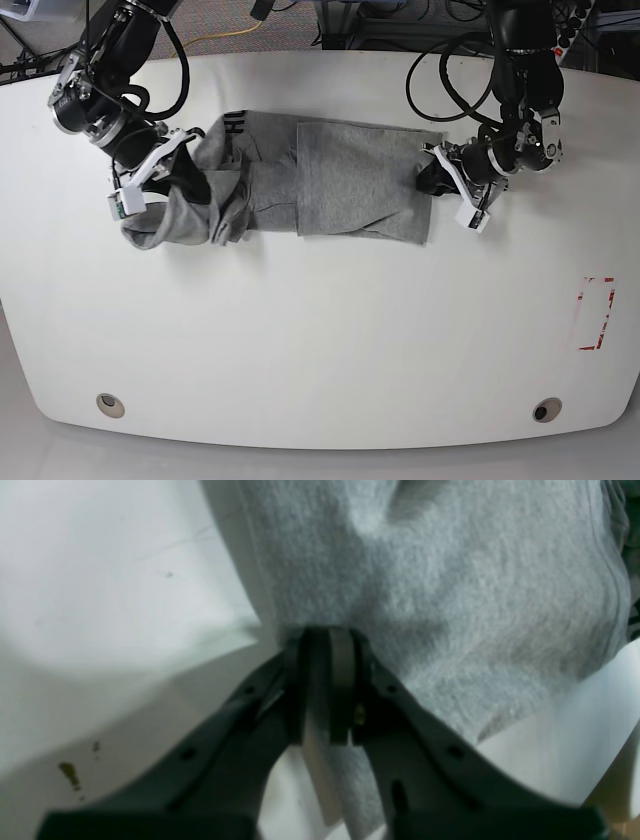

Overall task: Fold the T-shirt properly
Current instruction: 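Fold the strip end with the right gripper over onto the left gripper's fold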

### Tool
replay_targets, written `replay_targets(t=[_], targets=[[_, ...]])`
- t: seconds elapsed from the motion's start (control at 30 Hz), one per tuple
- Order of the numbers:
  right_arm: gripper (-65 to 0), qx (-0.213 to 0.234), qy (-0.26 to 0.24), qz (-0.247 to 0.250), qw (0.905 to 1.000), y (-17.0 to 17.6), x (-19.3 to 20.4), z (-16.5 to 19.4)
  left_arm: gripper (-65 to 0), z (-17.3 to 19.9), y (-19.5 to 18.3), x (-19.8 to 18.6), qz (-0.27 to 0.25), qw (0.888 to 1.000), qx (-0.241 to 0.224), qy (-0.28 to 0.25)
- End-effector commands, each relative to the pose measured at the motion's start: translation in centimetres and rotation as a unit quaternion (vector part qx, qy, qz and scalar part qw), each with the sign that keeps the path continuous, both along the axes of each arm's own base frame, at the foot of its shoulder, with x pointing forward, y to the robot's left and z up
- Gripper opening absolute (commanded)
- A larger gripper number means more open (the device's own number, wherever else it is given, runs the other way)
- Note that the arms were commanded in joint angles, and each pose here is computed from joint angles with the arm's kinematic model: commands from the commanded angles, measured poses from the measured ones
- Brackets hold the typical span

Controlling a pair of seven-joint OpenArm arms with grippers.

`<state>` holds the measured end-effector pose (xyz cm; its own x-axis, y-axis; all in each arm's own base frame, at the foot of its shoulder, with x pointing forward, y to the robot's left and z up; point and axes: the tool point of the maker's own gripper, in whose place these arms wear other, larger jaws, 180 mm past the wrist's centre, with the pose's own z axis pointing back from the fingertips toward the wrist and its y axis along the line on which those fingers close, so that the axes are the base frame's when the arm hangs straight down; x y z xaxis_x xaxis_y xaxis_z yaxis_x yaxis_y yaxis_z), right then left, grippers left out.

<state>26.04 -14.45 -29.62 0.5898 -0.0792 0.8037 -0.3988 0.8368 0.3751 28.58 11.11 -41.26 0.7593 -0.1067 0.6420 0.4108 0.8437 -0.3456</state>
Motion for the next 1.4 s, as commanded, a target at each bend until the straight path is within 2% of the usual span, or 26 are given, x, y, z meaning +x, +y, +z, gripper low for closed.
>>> replay_targets(t=[0.0,0.1,0.3,0.47,0.7,0.83,0.97,1.03,1.13,1.27,1.37], targets=[[-65.0,0.062,-0.049,0.020,0.9967,1.9,0.7,3.1,-59.4,0.3,0.0,0.2,-0.002,1.000,0.000,-0.004],[-65.0,0.128,-0.050,0.046,0.9894,5.0,0.5,4.2,-59.4,-0.1,-0.6,-0.5,-0.009,1.000,-0.001,0.004],[-65.0,0.180,-0.048,0.087,0.9787,9.8,0.3,4.7,-59.4,-0.3,-0.7,-0.8,-0.012,1.000,-0.001,0.007],[-65.0,0.173,-0.032,0.103,0.9790,12.5,0.1,4.0,-59.4,-0.7,-0.8,-1.3,-0.012,1.000,-0.002,0.013],[-65.0,0.139,-0.025,0.131,0.9812,15.4,0.1,3.2,-59.4,-0.7,-0.8,-1.5,-0.012,1.000,-0.003,0.015],[-65.0,0.159,-0.014,0.142,0.9769,17.0,0.2,2.2,-59.4,-0.7,-0.7,-1.4,-0.011,1.000,-0.002,0.015],[-56.4,0.177,0.008,0.153,0.9722,18.4,0.0,1.0,-59.4,-0.7,-0.7,-1.4,-0.011,1.000,-0.002,0.015],[-49.6,0.179,0.012,0.165,0.9697,19.2,0.1,0.9,-59.2,-0.7,-0.7,-1.4,-0.011,1.000,-0.003,0.014],[-35.7,0.181,0.029,0.182,0.9660,20.4,-0.2,0.0,-55.1,-0.5,-0.7,-1.4,-0.012,1.000,-0.004,0.011],[-20.3,0.178,0.019,0.175,0.9682,20.8,0.5,-0.1,-51.1,-0.1,-0.7,-1.1,-0.013,1.000,-0.002,0.003],[-17.8,0.180,0.013,0.179,0.9671,21.1,0.4,0.3,-47.2,0.9,-0.8,-0.7,-0.016,1.000,-0.001,-0.013]])
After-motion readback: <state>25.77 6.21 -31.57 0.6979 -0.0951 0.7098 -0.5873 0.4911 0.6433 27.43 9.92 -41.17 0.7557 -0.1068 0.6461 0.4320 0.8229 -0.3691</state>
